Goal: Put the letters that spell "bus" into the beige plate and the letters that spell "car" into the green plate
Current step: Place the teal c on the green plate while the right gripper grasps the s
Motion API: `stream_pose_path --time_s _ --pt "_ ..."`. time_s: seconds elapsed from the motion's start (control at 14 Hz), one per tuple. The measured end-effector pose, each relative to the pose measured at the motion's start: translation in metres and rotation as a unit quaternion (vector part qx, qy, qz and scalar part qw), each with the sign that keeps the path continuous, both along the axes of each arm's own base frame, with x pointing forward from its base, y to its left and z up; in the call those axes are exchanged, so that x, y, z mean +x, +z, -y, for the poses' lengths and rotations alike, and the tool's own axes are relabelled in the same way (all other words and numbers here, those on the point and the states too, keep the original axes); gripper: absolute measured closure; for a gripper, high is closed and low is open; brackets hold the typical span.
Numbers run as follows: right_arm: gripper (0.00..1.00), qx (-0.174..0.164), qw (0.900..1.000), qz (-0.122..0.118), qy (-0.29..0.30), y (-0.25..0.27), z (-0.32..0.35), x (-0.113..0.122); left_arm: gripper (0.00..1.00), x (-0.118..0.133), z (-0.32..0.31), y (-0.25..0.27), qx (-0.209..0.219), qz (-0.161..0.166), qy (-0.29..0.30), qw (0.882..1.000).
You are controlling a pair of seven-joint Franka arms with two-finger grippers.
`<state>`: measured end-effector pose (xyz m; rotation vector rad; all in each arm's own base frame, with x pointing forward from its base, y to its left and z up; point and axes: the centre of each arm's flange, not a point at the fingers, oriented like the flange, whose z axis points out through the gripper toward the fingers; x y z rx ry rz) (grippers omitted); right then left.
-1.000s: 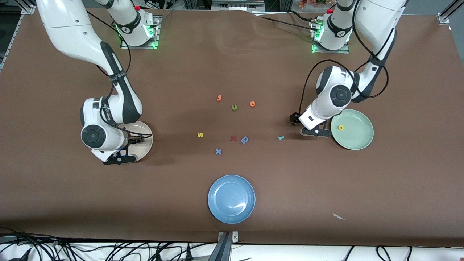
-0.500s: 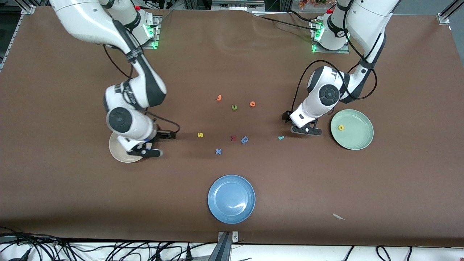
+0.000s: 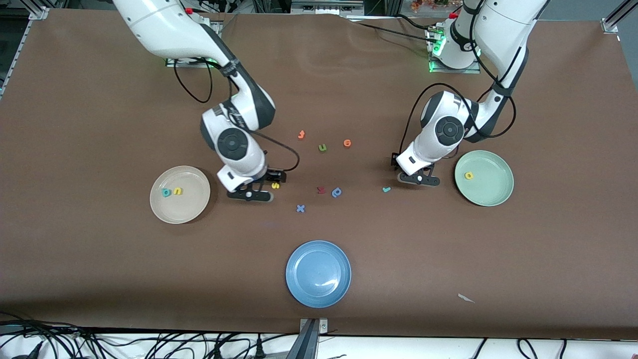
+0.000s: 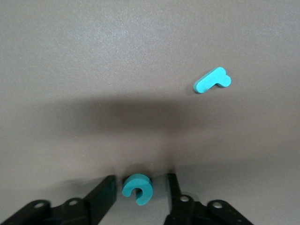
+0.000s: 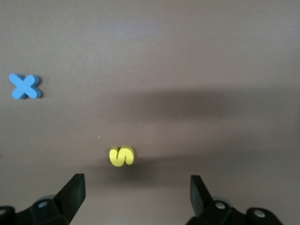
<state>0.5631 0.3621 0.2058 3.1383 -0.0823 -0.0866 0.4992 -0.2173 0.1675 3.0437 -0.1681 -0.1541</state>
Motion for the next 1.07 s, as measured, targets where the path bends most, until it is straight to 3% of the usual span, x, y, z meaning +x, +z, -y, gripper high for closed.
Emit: stream_pose_path --time_s 0.07,0.21,0.36,0.5,0.57,0.71,1.07 --pt "0.01 -0.001 1.000 0.002 0.006 -0.011 -0.004 -0.003 0.54 0.000 0.001 0.000 0.000 0.000 -0.001 1.000" --pt "0.04 0.000 1.000 0.004 0.012 -0.029 -0.008 -0.006 0.68 0.000 0.003 0.002 -0.001 0.002 -0.003 1.000" --pt "0.07 -0.001 1.000 0.005 0.019 -0.035 -0.013 -0.010 0.69 0.000 0.003 0.002 -0.001 0.002 -0.003 1.000" --pt "0.27 -0.002 1.000 0.006 0.024 -0.034 -0.017 -0.012 0.69 0.000 0.003 0.002 -0.001 0.002 -0.003 1.000" --pt "0.27 -0.003 1.000 0.008 0.027 -0.034 -0.017 -0.013 0.69 0.000 0.003 0.002 -0.001 0.002 -0.002 1.000" --pt "0.41 -0.009 0.999 0.015 0.037 -0.032 -0.018 -0.012 0.69 0.005 -0.004 0.004 0.003 0.006 -0.001 1.000" --pt "0.44 -0.012 0.998 0.033 0.054 -0.031 -0.021 -0.011 0.69 0.037 -0.065 0.039 0.046 0.042 -0.016 0.998"
